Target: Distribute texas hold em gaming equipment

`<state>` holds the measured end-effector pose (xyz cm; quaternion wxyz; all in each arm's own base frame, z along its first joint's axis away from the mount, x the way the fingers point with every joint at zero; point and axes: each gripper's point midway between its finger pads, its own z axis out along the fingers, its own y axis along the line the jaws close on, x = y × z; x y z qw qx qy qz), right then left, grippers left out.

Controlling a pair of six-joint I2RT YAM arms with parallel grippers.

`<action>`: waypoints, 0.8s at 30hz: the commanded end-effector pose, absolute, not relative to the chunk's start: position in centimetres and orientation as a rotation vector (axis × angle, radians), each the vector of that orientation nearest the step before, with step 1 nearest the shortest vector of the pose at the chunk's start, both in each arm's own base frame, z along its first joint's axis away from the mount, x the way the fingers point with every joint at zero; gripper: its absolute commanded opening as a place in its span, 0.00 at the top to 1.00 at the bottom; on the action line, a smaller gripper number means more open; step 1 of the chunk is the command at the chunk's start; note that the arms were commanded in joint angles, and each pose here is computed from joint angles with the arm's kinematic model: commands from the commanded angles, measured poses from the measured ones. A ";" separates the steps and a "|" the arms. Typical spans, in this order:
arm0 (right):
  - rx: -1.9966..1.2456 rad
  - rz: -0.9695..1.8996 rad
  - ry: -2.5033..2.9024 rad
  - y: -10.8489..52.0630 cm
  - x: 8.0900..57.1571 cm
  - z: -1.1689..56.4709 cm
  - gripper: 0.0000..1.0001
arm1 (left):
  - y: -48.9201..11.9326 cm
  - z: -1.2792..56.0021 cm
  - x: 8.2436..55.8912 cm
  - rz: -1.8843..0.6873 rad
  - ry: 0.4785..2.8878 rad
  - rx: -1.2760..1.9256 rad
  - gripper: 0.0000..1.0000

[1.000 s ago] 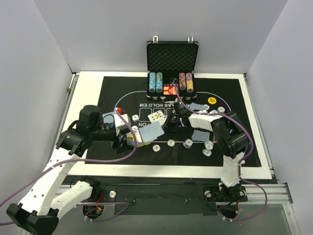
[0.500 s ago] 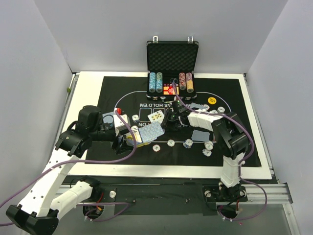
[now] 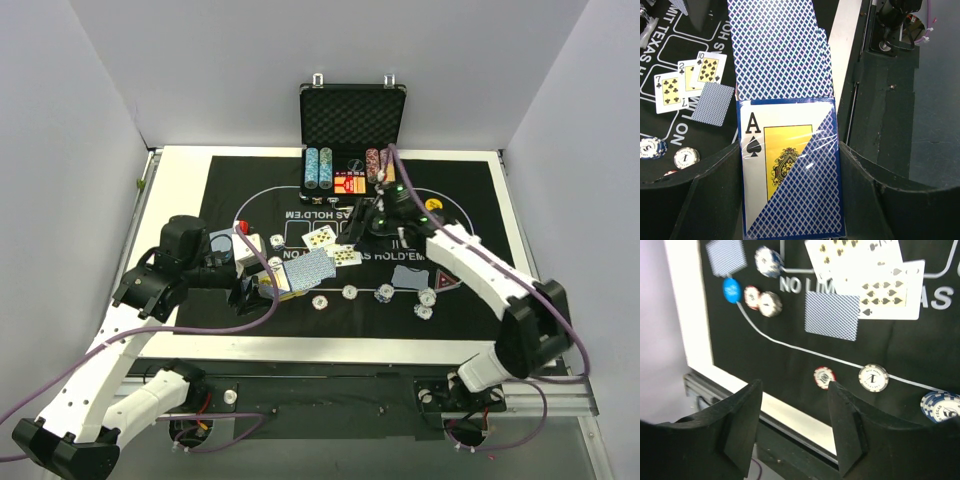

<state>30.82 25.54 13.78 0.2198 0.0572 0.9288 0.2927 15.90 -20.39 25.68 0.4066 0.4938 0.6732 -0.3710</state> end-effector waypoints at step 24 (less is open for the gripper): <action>-0.246 1.489 2.248 30.2 19.7 28.3 0.18 | -21.1 27.2 16.0 -0.962 1.623 1.256 1.00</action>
